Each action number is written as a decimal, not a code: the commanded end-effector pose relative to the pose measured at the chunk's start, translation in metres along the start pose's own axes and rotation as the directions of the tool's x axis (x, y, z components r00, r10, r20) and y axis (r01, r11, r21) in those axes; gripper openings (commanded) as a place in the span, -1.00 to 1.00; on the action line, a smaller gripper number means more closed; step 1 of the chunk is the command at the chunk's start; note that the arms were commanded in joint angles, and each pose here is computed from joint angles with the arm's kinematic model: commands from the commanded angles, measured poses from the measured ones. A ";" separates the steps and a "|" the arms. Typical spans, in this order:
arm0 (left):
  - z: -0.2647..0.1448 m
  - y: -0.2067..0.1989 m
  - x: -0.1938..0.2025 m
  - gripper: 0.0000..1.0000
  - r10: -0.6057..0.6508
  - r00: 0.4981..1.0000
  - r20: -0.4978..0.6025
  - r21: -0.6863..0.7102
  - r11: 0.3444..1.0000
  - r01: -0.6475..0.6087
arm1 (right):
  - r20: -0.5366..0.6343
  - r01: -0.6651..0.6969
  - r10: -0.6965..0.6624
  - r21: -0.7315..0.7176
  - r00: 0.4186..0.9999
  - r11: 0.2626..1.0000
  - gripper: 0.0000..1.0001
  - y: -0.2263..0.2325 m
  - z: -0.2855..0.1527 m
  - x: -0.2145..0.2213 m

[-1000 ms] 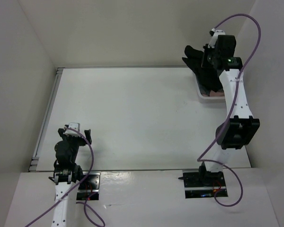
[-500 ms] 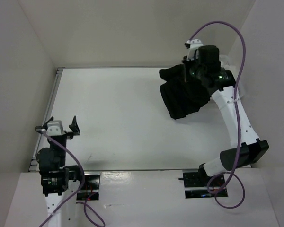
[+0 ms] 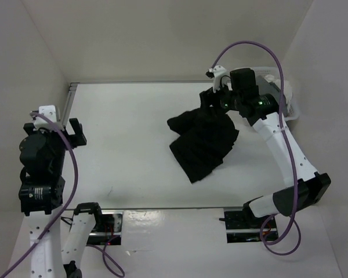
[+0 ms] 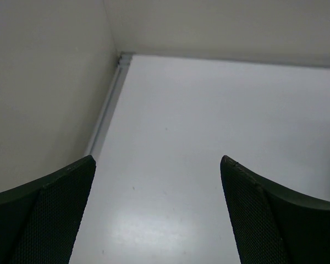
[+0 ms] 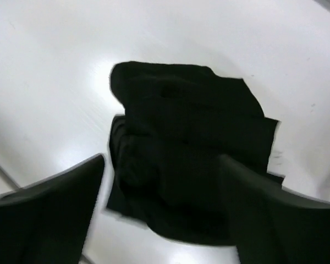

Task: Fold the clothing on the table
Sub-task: Move the skirt to the center of the board, then flatten the skirt out

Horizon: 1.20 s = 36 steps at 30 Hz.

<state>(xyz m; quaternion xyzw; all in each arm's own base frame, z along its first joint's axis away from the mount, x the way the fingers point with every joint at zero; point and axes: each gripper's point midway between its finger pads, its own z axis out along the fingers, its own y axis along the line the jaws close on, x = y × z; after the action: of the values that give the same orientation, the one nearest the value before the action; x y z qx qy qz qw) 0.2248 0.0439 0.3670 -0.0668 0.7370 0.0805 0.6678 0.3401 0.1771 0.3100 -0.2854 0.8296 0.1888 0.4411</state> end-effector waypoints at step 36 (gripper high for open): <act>0.045 -0.078 0.125 1.00 0.159 0.886 -0.435 0.435 0.899 0.052 | -0.390 0.486 -0.431 0.050 0.814 0.873 0.87 0.091 0.188 0.114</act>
<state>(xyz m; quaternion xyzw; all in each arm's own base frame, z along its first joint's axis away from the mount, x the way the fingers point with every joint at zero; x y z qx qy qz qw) 0.2755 -0.0231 0.2162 0.0695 0.8940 -0.0994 0.4314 0.3156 0.3119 0.0973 -0.4906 0.8273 -0.0100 0.2735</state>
